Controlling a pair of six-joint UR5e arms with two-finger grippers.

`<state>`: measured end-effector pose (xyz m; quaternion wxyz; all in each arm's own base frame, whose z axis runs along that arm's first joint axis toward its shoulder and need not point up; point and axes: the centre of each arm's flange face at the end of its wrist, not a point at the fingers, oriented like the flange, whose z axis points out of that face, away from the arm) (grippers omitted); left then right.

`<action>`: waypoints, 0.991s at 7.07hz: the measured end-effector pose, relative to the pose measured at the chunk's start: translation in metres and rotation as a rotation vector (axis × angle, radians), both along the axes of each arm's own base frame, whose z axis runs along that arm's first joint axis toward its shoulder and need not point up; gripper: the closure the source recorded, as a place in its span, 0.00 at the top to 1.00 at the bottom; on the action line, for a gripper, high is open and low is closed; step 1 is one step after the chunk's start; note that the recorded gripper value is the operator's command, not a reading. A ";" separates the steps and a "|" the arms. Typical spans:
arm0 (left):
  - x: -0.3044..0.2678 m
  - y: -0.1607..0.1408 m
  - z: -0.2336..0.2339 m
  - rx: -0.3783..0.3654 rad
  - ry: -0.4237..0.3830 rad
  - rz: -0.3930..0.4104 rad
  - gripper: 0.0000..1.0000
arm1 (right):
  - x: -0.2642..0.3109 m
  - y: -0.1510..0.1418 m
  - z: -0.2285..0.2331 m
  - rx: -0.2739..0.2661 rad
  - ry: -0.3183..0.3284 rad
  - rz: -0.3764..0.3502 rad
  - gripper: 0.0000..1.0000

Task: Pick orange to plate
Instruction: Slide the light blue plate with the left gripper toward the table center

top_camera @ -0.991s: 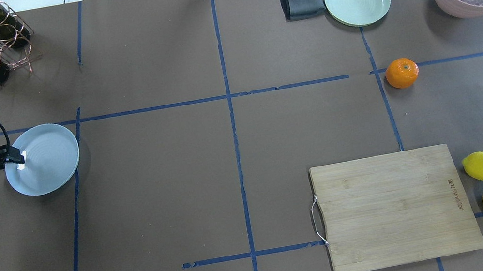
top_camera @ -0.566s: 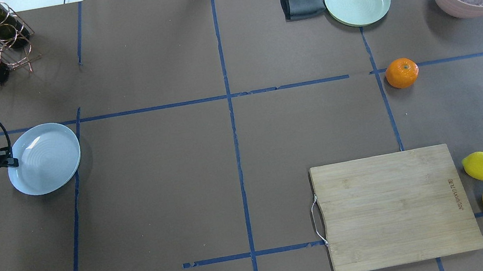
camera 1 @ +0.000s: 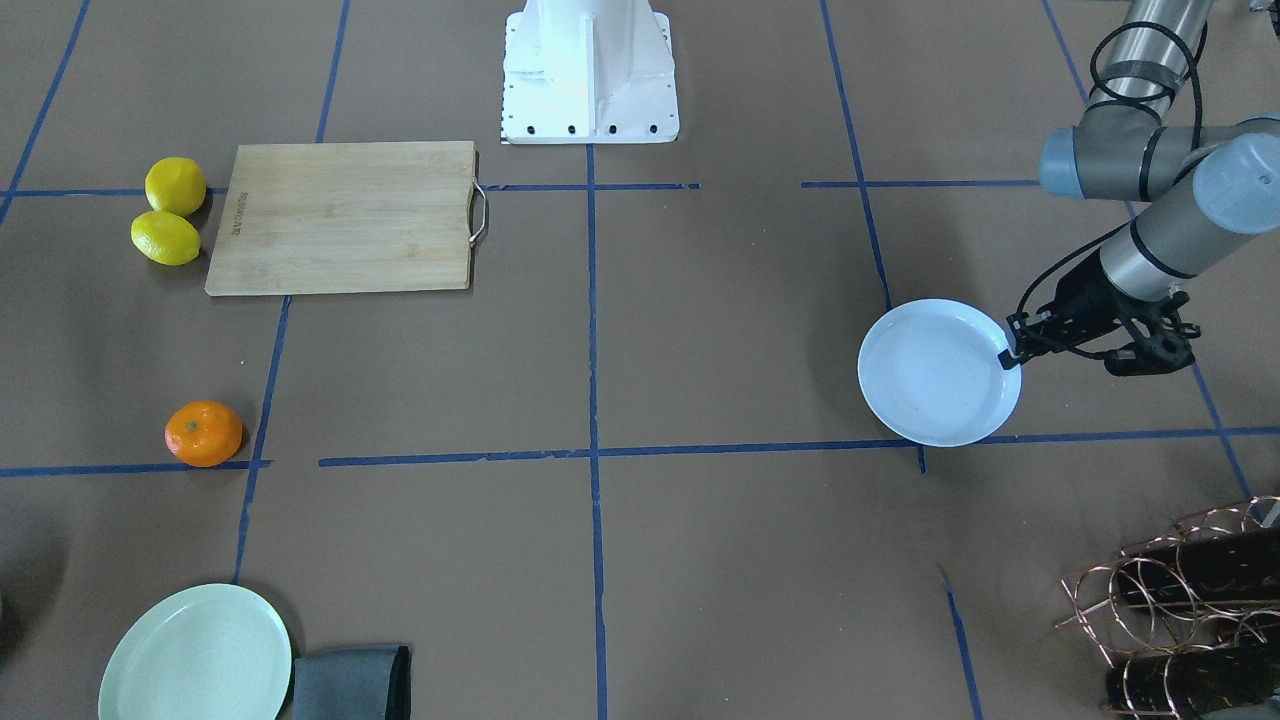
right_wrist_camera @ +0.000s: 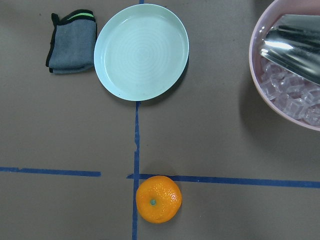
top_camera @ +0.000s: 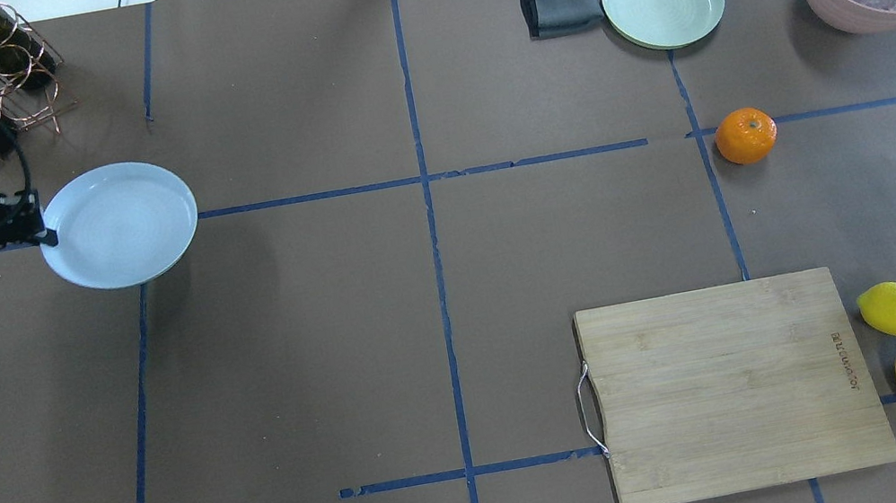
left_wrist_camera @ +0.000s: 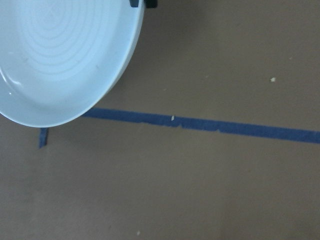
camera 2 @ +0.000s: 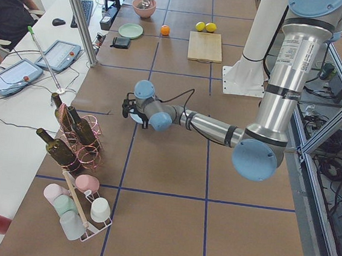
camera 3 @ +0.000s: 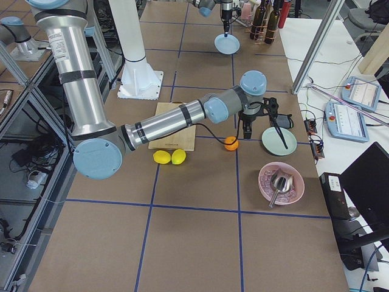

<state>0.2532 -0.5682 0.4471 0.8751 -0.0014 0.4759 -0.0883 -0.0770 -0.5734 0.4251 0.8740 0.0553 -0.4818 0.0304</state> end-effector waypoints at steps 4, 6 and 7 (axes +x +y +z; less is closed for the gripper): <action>0.142 -0.018 -0.154 -0.184 0.105 -0.083 0.00 | -0.015 -0.003 -0.010 -0.014 0.000 0.003 1.00; 0.235 0.004 -0.161 -0.180 0.176 -0.154 0.00 | -0.019 -0.005 -0.016 -0.022 -0.001 0.010 1.00; 0.262 0.018 -0.160 -0.169 0.194 -0.161 0.00 | -0.021 -0.004 -0.017 -0.028 -0.003 0.012 1.00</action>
